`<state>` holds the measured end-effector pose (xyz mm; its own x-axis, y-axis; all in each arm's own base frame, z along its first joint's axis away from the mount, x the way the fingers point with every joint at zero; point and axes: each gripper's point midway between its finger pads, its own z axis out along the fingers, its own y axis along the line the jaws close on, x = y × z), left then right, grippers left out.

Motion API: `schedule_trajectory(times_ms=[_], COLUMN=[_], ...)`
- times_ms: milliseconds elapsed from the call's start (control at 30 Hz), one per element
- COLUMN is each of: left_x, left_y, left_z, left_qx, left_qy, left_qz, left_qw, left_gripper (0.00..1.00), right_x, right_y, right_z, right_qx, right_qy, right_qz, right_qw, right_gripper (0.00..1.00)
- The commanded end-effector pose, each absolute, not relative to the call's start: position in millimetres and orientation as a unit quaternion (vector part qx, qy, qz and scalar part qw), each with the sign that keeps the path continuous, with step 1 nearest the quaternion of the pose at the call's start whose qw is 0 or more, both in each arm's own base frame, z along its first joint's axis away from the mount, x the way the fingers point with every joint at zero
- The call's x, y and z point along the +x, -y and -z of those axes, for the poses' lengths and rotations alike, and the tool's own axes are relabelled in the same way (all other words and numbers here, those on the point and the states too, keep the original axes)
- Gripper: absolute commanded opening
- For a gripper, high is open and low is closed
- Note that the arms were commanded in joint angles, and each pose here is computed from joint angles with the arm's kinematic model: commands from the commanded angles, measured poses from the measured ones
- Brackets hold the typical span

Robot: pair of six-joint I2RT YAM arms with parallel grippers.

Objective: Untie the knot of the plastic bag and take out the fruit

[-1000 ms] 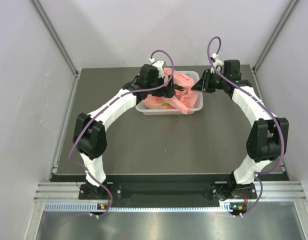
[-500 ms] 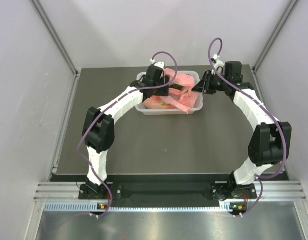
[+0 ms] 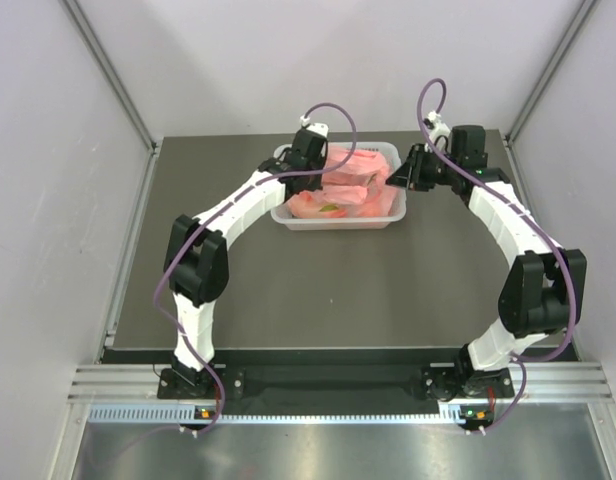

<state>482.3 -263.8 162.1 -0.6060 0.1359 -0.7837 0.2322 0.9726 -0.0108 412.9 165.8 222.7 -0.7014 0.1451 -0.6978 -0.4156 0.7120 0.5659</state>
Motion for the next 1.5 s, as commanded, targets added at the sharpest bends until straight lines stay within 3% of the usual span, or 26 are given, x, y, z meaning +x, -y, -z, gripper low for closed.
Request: schedule_trajectory(times_ms=[0, 400, 533, 633, 733, 767, 900, 1233, 1467], left_x=[491.3, 514.1, 509.8, 503.1, 495.0, 492.2, 483.6, 432.7, 423.4], left_y=[240.0, 182.6, 192.0, 206.6, 224.9, 229.6, 239.5, 270.7, 268.6], left_z=[-243.8, -346.7, -369.4, -376.4, -357.2, -351.6, -324.5, -322.6, -325.7], left_qx=[0.086, 0.046, 0.077, 0.108, 0.134, 0.137, 0.136, 0.193, 0.199], left_qy=[-0.859, -0.805, -0.785, -0.773, -0.781, -0.783, -0.787, -0.747, -0.744], left_qz=[0.048, 0.097, 0.165, 0.204, 0.248, 0.262, 0.294, 0.419, 0.420], left_qw=[0.502, 0.583, 0.592, 0.592, 0.557, 0.548, 0.525, 0.479, 0.481], left_gripper=[0.00, 0.00, 0.00, 0.00, 0.00, 0.00, 0.00, 0.00, 0.00], right_x=[422.9, 462.4, 467.9, 458.3, 443.1, 438.7, 420.8, 420.2, 433.7], right_y=[-158.8, -144.9, -142.4, -153.5, -166.5, -172.4, -186.2, -222.9, -249.6], right_z=[-258.8, -276.2, -277.0, -286.2, -298.8, -300.8, -307.3, -318.6, -306.8], right_qx=[-0.096, -0.076, -0.068, -0.093, -0.126, -0.134, -0.156, -0.151, -0.177], right_qy=[-0.826, -0.838, -0.842, -0.834, -0.827, -0.825, -0.823, -0.830, -0.839], right_qz=[-0.356, -0.302, -0.294, -0.297, -0.289, -0.288, -0.263, -0.189, -0.135], right_qw=[0.427, 0.448, 0.447, 0.455, 0.466, 0.468, 0.479, 0.503, 0.496], right_gripper=[0.22, 0.21, 0.20, 0.26, 0.39, 0.52, 0.77, 0.86, 0.92])
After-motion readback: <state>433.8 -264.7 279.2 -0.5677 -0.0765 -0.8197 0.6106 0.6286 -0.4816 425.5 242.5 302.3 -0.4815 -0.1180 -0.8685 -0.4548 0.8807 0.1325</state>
